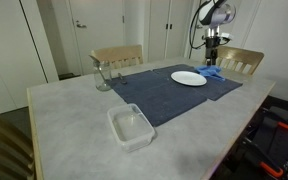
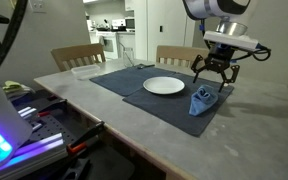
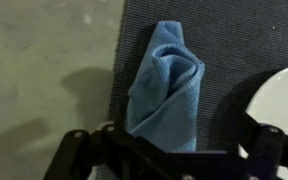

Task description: Use the cloth to wipe the plate

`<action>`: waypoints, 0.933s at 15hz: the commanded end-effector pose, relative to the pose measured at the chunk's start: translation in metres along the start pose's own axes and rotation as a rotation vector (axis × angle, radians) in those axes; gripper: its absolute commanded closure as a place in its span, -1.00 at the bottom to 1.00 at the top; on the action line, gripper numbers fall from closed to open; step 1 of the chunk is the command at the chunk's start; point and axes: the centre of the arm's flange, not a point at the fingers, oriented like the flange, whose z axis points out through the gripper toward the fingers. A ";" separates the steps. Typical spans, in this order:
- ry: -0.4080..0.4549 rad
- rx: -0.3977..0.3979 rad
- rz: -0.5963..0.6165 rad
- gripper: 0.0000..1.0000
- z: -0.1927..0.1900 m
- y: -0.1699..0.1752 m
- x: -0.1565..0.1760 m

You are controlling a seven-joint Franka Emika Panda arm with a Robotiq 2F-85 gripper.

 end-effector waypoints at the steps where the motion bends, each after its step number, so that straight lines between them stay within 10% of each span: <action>1: 0.021 0.010 0.056 -1.00 0.011 -0.008 -0.003; 6: 0.145 -0.049 0.284 -1.00 0.019 -0.002 -0.004; 14: 0.100 -0.022 0.377 -1.00 0.032 -0.011 -0.008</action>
